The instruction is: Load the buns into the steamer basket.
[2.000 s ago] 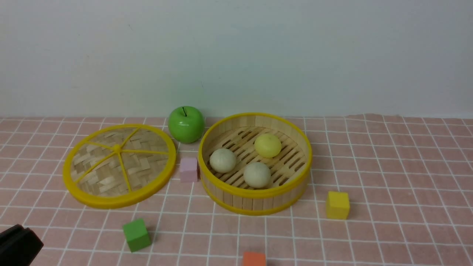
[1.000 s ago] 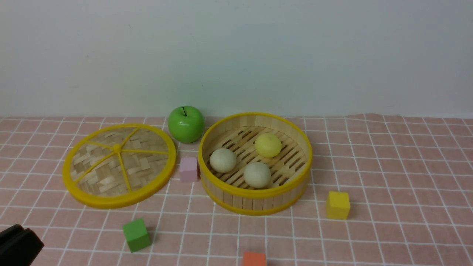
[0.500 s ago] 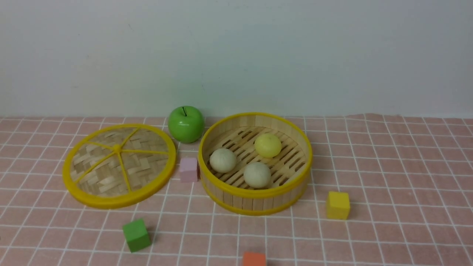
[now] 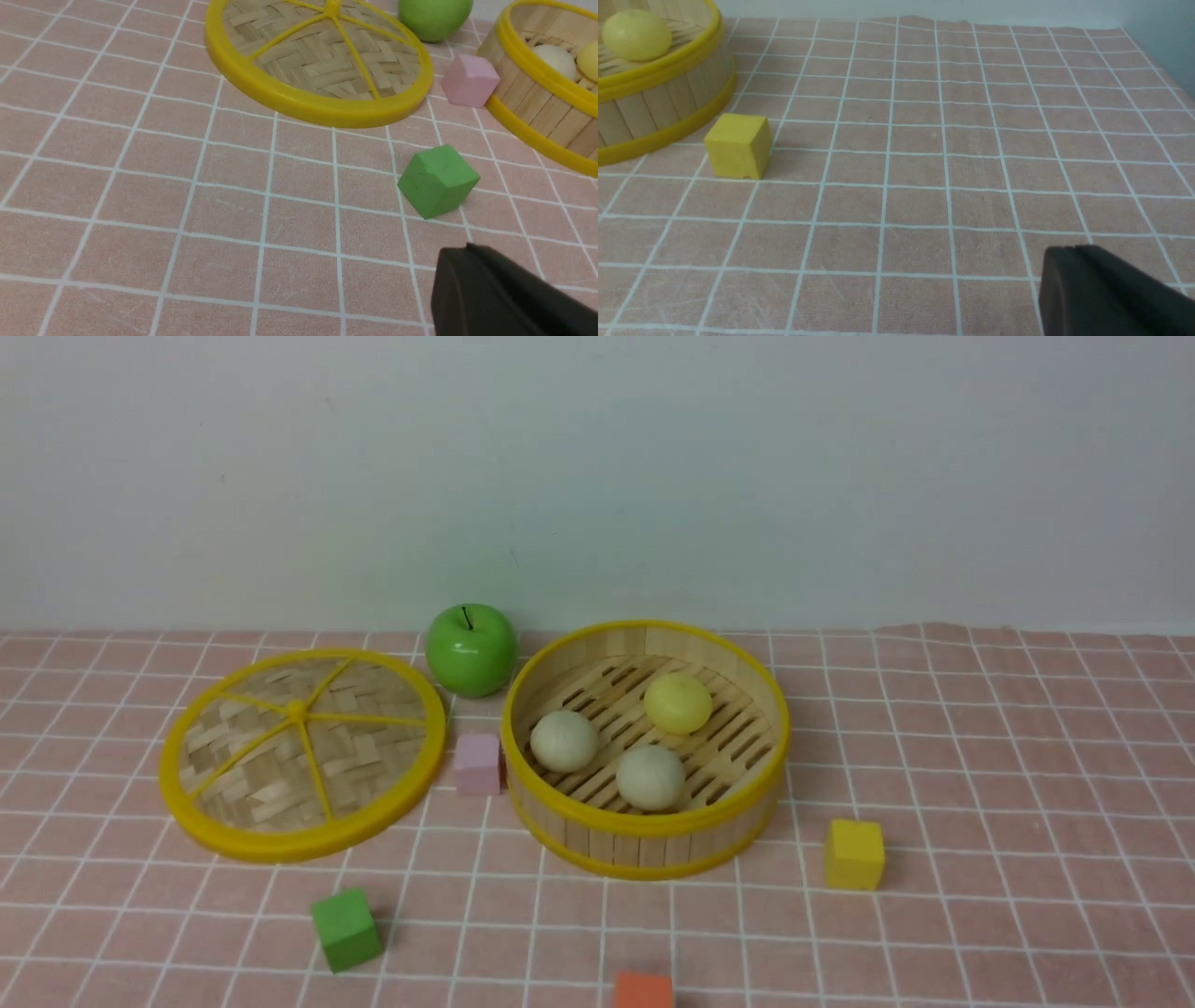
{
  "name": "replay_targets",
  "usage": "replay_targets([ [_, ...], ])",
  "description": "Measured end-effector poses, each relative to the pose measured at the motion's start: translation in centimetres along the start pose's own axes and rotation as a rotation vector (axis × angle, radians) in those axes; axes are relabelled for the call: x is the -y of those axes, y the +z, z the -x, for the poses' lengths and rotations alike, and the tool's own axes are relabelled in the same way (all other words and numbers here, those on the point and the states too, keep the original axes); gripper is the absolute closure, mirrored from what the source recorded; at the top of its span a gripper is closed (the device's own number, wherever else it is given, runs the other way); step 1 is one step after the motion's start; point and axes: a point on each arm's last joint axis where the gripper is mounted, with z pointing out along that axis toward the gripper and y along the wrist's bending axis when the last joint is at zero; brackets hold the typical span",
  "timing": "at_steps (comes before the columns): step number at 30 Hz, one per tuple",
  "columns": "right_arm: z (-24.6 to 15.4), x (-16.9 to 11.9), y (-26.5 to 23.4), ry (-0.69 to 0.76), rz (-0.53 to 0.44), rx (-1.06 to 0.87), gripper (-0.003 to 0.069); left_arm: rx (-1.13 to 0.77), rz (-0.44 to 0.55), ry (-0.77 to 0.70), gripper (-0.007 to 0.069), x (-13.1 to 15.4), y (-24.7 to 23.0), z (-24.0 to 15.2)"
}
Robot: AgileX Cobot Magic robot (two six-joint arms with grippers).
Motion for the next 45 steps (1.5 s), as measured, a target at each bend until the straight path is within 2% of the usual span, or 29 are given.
replay_targets([
  [45, 0.00, 0.00, 0.00, 0.000, 0.000, 0.000, 0.0564, -0.002, 0.001, -0.003, 0.0627, -0.02, 0.03, -0.07],
])
